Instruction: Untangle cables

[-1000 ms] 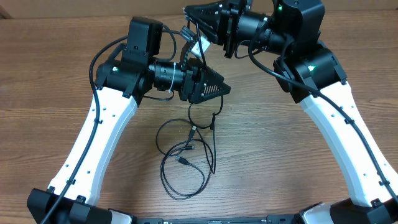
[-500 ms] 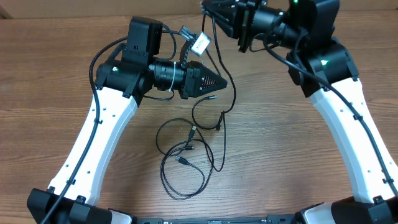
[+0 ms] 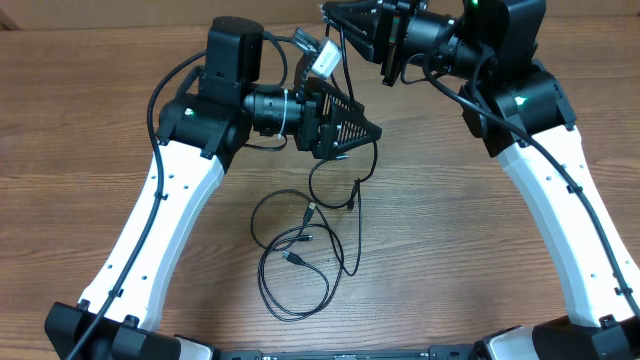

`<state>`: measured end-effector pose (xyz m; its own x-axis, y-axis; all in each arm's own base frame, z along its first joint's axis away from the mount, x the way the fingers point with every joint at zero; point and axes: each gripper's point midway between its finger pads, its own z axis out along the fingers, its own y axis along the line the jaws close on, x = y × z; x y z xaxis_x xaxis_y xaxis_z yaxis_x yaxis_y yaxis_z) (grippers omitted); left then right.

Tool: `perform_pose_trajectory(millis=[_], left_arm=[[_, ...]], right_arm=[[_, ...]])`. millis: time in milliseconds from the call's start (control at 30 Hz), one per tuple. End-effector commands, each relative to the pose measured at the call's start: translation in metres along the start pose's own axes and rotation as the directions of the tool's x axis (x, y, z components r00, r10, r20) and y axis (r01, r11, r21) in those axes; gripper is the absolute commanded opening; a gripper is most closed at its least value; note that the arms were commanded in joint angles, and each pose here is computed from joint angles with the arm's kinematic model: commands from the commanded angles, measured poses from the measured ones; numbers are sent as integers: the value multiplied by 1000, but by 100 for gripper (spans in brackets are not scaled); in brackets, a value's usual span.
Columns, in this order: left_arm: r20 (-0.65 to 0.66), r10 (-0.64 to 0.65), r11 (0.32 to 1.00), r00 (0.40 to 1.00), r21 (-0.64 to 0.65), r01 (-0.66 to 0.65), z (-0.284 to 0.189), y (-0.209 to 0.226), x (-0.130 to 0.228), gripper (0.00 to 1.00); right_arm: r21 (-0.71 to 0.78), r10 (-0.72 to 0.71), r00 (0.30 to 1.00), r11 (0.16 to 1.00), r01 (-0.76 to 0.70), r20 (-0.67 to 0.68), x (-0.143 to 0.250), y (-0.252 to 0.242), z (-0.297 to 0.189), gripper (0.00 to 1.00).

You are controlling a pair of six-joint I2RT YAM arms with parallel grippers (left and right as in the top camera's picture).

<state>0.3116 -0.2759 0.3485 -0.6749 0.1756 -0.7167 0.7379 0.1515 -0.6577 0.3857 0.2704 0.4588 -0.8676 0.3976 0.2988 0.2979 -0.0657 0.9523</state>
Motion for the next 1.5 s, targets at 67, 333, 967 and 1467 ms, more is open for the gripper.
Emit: perform_pose_trajectory(millis=[67, 333, 967, 1467], left_arm=[[15, 4, 999, 1000, 38, -5, 2, -13, -9, 78], [16, -27, 999, 1000, 42, 26, 3, -14, -10, 4], [199, -366, 924, 909, -42, 381, -36, -35, -56, 4], [543, -493, 833, 680, 67, 549, -113, -78, -150, 4]], right_arm=[[-15, 0, 1000, 1000, 0, -11, 9, 6, 2, 4], [-15, -1, 1000, 1000, 1, -11, 8, 6, 2, 4], [234, -299, 928, 940, 247, 223, -104, -40, -98, 74], [246, -691, 679, 633, 734, -247, -45, -100, -94, 100]])
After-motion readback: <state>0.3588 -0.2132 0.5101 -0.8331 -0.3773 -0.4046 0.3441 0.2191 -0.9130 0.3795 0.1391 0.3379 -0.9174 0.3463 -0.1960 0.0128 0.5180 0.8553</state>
